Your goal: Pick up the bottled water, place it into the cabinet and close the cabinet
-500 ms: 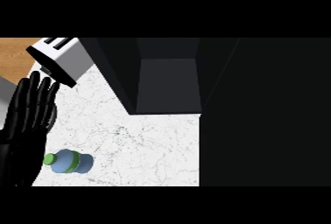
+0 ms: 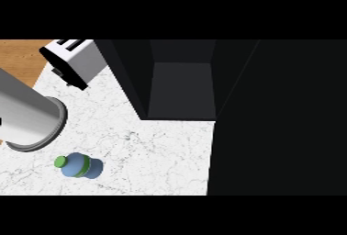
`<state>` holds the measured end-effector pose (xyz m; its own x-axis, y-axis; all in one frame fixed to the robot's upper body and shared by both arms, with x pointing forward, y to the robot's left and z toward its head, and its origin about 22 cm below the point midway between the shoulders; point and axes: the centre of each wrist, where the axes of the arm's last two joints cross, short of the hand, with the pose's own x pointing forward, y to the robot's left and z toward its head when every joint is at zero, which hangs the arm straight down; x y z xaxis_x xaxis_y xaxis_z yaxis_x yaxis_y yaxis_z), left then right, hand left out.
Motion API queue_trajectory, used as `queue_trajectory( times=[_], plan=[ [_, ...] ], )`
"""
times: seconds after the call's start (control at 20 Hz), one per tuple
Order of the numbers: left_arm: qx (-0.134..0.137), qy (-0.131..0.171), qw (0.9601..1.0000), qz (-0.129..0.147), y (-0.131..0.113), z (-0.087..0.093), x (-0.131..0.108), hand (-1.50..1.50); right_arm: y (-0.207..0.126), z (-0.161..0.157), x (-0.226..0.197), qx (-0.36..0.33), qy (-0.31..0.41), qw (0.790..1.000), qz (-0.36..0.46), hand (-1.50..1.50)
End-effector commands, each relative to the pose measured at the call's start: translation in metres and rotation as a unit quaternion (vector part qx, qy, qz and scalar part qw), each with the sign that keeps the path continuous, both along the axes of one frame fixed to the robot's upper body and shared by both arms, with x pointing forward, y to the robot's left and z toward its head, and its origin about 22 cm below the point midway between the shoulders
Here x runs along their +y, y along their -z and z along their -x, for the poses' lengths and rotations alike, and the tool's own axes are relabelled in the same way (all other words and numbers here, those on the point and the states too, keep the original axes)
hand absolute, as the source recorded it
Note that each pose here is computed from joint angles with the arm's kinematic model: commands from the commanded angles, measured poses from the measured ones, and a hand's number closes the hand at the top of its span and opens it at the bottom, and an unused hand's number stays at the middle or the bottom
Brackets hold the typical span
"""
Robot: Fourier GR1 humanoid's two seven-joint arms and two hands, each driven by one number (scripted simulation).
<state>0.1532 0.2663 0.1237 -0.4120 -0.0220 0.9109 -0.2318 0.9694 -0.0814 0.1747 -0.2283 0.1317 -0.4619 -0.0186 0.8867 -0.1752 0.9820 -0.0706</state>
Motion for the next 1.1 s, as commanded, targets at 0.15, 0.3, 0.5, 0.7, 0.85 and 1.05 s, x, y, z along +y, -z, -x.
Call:
queue_trajectory(
  times=[0.15, 0.3, 0.5, 0.7, 0.85, 1.05],
  plan=[
    [0.03, -0.041, 0.9965, 0.066, -0.036, 0.063, -0.004, -1.5, -0.012, 0.045, 0.016, 0.024, -0.062, 0.998, -0.02, -1.5],
    [0.022, -0.054, 0.9969, 0.051, -0.044, 0.077, -0.001, -1.5, -0.021, 0.052, 0.024, 0.033, -0.069, 0.997, -0.017, -1.5],
    [0.029, -0.047, 0.9965, 0.063, -0.049, 0.085, -0.003, -1.5, -0.034, 0.062, 0.038, 0.024, -0.063, 0.997, -0.028, -1.5],
    [0.041, -0.047, 0.9966, 0.053, -0.061, 0.089, -0.004, -1.5, -0.04, 0.069, 0.036, 0.026, -0.069, 0.997, -0.032, -1.5],
    [0.036, -0.049, 0.9962, 0.062, -0.063, 0.097, -0.013, -1.5, -0.034, 0.06, 0.044, 0.025, -0.054, 0.998, -0.029, -1.5],
    [0.053, -0.055, 0.9958, 0.05, -0.064, 0.102, -0.009, -1.5, -0.037, 0.066, 0.046, 0.024, -0.054, 0.998, -0.031, -1.5]
  ],
)
